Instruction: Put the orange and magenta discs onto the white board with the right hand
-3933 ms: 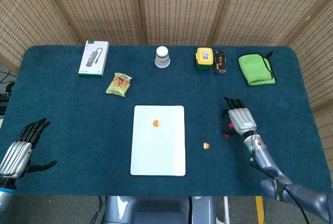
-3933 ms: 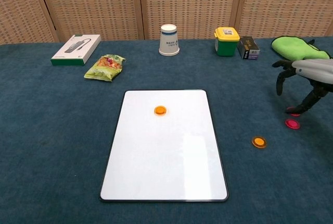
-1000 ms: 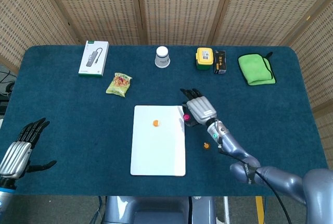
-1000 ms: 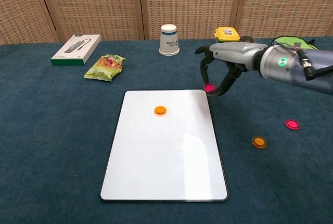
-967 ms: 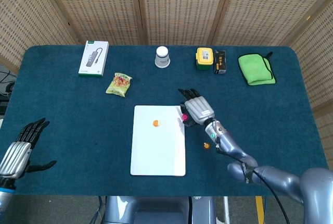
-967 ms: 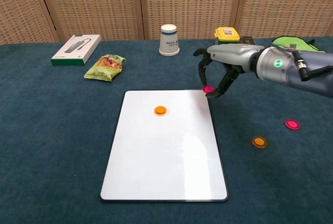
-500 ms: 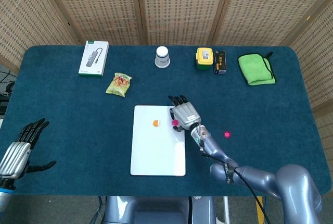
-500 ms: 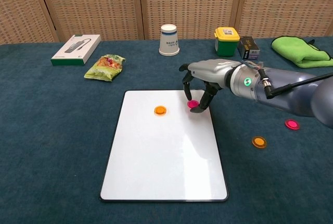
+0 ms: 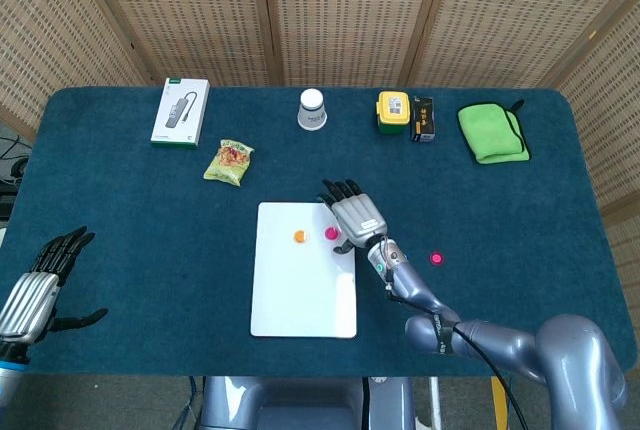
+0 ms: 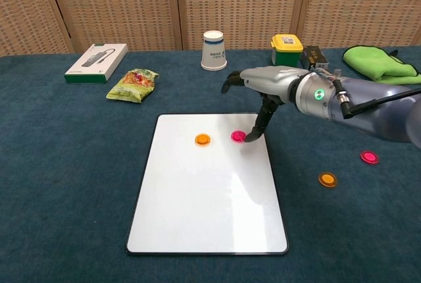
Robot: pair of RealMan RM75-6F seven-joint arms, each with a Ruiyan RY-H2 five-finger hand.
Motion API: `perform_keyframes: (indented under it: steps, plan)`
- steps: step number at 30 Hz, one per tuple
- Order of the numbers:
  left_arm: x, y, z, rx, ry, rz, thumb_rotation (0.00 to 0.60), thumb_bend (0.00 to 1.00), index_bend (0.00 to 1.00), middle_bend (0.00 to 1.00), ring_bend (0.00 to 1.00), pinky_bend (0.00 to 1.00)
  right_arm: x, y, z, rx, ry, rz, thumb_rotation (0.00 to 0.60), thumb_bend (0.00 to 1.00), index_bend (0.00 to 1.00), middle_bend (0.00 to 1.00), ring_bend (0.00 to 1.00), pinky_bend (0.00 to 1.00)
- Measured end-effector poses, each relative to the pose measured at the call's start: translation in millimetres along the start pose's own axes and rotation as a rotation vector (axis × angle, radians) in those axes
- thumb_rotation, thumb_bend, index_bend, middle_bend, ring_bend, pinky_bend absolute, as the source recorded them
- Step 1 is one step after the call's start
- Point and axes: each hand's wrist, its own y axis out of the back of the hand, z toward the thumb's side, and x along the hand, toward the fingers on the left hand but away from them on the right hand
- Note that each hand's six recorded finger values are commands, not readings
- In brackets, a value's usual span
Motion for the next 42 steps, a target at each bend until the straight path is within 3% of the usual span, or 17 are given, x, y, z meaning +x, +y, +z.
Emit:
perform_keyframes:
  steps: [2, 5, 12, 18, 27, 42]
  plan:
    - [-0.1, 0.1, -0.3, 0.000, 0.001, 0.000, 0.600, 0.00, 0.00, 0.00, 0.00, 0.00, 5.4, 6.4, -8.2, 0.009, -0.008, -0.018, 0.600, 0.21, 0.33, 0.00, 0.00, 0.01]
    - [-0.2, -0.1, -0.1, -0.001, -0.001, -0.004, 0.600, 0.00, 0.00, 0.00, 0.00, 0.00, 16.5, 13.1, -28.1, 0.030, -0.034, -0.035, 0.600, 0.26, 0.40, 0.00, 0.00, 0.01]
    - [0.4, -1.2, 1.1, 0.004, -0.003, -0.007, 0.600, 0.00, 0.00, 0.00, 0.00, 0.00, 76.6, 5.7, -116.3, 0.046, -0.161, -0.015, 0.600, 0.26, 0.42, 0.00, 0.00, 0.01]
    - [1.5, -2.6, 2.7, 0.009, -0.006, -0.011, 0.600, 0.00, 0.00, 0.00, 0.00, 0.00, 114.9, -19.2, -151.8, -0.005, -0.212, 0.024, 0.600, 0.26, 0.42, 0.00, 0.00, 0.01]
    - [1.6, -2.7, 3.0, 0.010, -0.006, -0.010, 0.600, 0.00, 0.00, 0.00, 0.00, 0.00, 124.5, -30.5, -164.7, -0.020, -0.223, 0.025, 0.600, 0.34, 0.43, 0.00, 0.00, 0.01]
    - [1.1, -2.6, 2.2, 0.012, -0.003, -0.007, 0.600, 0.00, 0.00, 0.00, 0.00, 0.00, 129.8, -42.8, -168.4, -0.013, -0.222, 0.028, 0.600, 0.34, 0.43, 0.00, 0.00, 0.01]
